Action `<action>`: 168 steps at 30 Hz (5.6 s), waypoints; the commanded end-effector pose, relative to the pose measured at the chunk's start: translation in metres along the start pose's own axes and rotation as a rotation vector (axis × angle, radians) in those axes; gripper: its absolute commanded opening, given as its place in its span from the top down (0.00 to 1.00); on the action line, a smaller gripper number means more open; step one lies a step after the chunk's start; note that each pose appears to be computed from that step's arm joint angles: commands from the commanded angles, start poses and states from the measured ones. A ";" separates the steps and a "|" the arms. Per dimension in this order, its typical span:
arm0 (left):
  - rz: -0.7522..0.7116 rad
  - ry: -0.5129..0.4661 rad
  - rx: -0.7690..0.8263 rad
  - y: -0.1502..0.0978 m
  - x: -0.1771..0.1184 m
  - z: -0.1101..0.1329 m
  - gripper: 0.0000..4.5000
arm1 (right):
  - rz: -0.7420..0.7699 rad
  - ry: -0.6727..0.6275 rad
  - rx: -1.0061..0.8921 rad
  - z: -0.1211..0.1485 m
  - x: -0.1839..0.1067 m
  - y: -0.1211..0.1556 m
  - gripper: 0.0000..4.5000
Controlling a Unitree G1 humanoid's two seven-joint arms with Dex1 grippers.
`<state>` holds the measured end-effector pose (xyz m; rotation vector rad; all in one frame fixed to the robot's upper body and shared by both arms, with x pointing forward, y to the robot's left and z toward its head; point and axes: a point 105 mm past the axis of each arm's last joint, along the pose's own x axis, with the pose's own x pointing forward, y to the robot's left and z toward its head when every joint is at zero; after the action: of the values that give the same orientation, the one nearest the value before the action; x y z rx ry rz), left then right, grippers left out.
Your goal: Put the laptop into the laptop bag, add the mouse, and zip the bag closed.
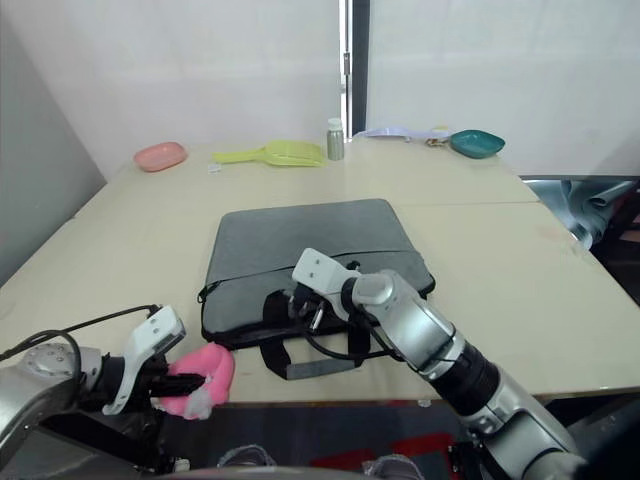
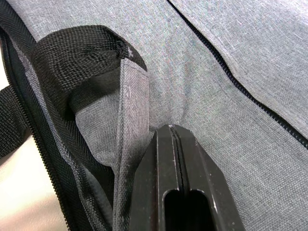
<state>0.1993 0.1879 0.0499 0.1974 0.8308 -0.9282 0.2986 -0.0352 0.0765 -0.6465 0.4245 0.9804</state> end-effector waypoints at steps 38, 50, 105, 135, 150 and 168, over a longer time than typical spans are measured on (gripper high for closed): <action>-0.251 -0.322 0.093 0.018 -0.143 0.083 0.02 | 0.200 -0.230 0.300 0.033 -0.026 -0.014 1.00; -0.335 -0.308 0.127 -0.004 -0.139 0.088 0.00 | 0.024 -0.392 0.350 0.023 -0.131 -0.061 0.72; -0.276 -0.510 0.124 -0.004 -0.157 0.099 0.00 | 0.013 -0.218 0.870 -0.082 -0.093 -0.063 1.00; 0.042 -0.307 -0.014 0.061 -0.137 0.032 0.00 | 0.028 -0.275 0.687 -0.040 -0.076 -0.049 1.00; -0.045 -0.323 0.088 0.032 -0.167 0.063 0.00 | -0.042 -0.227 0.488 -0.041 -0.158 -0.093 0.02; 0.064 -0.311 -0.040 0.015 -0.203 0.025 0.00 | 0.314 -0.423 0.102 0.104 -0.032 -0.030 0.73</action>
<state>0.1623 0.3133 0.2001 0.0218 0.5888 -0.8627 0.3114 -0.0066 0.1769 -0.2291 0.2459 1.3347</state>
